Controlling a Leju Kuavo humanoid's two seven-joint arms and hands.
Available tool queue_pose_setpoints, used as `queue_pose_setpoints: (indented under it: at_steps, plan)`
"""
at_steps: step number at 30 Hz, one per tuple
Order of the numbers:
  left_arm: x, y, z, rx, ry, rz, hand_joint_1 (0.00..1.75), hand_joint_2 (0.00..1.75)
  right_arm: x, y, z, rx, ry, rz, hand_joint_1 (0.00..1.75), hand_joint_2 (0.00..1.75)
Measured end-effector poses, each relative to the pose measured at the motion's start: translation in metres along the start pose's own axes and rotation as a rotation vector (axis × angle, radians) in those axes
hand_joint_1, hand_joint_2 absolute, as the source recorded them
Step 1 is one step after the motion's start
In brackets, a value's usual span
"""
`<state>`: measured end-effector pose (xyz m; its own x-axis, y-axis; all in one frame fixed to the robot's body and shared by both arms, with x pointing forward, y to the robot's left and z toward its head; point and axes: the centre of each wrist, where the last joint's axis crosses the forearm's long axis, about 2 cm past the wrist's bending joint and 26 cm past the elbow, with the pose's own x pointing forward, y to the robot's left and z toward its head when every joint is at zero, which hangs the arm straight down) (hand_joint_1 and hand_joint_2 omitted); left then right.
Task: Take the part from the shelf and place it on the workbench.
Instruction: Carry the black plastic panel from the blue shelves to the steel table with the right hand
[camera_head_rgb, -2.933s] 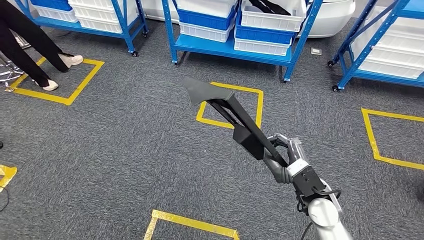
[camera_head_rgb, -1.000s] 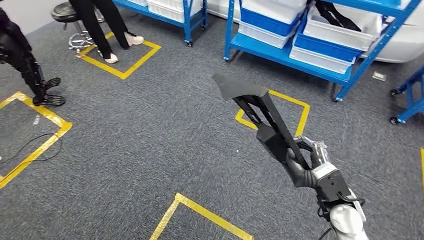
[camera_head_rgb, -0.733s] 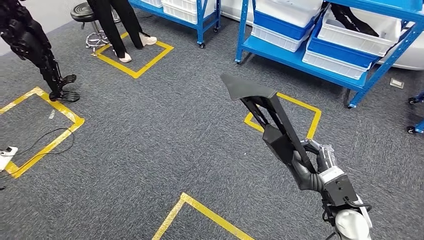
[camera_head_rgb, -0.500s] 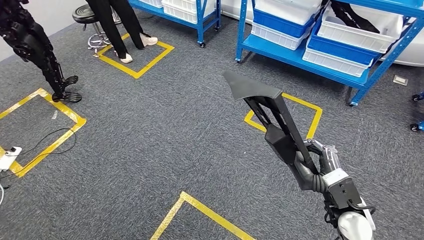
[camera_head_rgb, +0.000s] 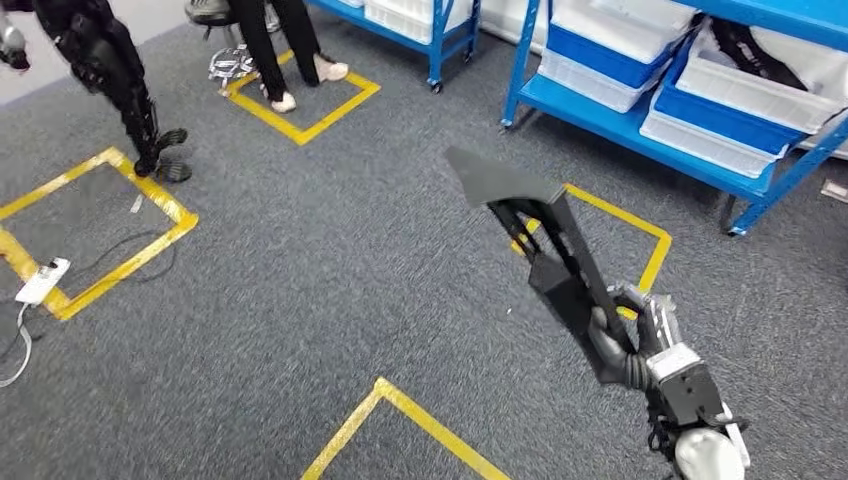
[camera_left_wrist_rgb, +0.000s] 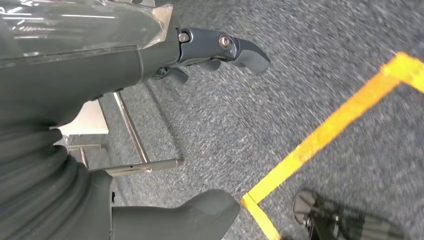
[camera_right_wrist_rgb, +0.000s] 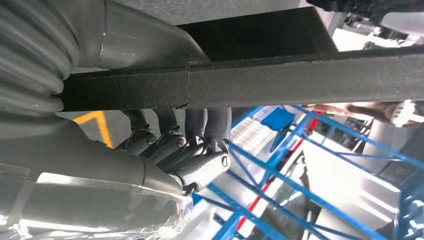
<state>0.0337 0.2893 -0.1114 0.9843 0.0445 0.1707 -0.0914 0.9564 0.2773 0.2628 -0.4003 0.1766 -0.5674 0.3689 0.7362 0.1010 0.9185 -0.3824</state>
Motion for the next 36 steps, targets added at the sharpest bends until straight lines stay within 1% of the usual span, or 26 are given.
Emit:
queue_pose_setpoints:
  at_steps: [7,12,21,33,36]
  plan:
    - [-0.001,-0.008,0.003,-0.004,0.016,0.014,0.00,1.75,-0.008,0.005,-0.015,0.006,-0.002,-0.009,1.75,1.75]
    - [-0.005,-0.007,0.003,-0.008,0.027,0.004,0.00,1.75,-0.011,0.006,-0.015,0.006,0.002,-0.011,1.75,1.75]
    - [-0.007,-0.006,0.003,-0.022,0.032,-0.028,0.00,1.75,-0.011,0.007,0.002,0.010,0.031,-0.010,1.75,1.75]
    - [-0.003,0.000,0.000,-0.028,0.014,-0.073,0.00,1.75,-0.002,-0.007,0.025,-0.026,0.033,0.014,1.75,1.75]
    - [-0.003,-0.001,0.000,-0.029,0.025,-0.067,0.00,1.75,-0.002,-0.009,0.025,-0.018,0.031,0.008,1.75,1.75]
